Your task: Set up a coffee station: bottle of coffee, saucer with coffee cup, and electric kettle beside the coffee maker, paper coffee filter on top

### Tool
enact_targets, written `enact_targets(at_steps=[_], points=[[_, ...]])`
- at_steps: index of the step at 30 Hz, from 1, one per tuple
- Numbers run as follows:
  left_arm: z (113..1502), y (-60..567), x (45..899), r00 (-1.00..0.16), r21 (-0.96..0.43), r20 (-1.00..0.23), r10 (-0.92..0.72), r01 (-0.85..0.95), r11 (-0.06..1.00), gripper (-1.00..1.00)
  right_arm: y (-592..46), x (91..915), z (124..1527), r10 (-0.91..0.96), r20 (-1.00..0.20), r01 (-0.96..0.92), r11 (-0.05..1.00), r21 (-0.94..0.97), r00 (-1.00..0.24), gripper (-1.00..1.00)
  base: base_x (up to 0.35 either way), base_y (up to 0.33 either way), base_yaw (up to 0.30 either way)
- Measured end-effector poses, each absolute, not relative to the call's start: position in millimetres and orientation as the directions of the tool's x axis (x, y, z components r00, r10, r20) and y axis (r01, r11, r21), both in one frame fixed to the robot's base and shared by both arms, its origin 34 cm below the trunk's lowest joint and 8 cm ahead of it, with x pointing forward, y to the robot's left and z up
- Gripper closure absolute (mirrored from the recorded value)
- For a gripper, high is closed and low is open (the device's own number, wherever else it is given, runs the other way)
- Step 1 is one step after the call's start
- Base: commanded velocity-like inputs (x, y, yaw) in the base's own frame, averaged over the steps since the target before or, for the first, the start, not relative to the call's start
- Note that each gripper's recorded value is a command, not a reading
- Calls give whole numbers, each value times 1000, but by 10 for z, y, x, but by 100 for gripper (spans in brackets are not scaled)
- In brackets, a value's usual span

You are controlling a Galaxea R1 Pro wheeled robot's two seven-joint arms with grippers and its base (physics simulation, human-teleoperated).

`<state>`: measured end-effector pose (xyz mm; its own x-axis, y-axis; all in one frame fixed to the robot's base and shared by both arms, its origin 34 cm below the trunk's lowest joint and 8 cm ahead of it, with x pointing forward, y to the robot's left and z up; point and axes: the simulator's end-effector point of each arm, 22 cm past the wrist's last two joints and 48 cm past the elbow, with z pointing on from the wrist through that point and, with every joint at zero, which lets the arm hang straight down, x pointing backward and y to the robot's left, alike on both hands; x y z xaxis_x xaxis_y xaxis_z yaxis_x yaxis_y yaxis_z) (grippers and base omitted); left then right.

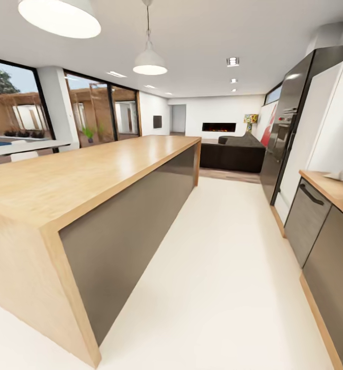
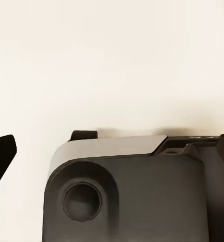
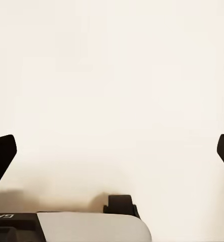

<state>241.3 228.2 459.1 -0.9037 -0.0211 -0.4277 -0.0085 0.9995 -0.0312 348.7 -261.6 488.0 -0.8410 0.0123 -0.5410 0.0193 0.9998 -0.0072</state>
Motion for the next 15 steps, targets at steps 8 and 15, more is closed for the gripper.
enact_targets(at_steps=[8,15], points=[[4665,2327,2718,-874,-24,-486,-24,-14,1000,-100,-2616,3486,4882,12,-541,19,1000,-7,-841,-100,194,0,-291],[4670,2328,2733,-872,-24,-489,-24,-14,1000,-100,-2616,3486,4883,12,-542,19,1000,-7,-841,-100,341,0,-291]])
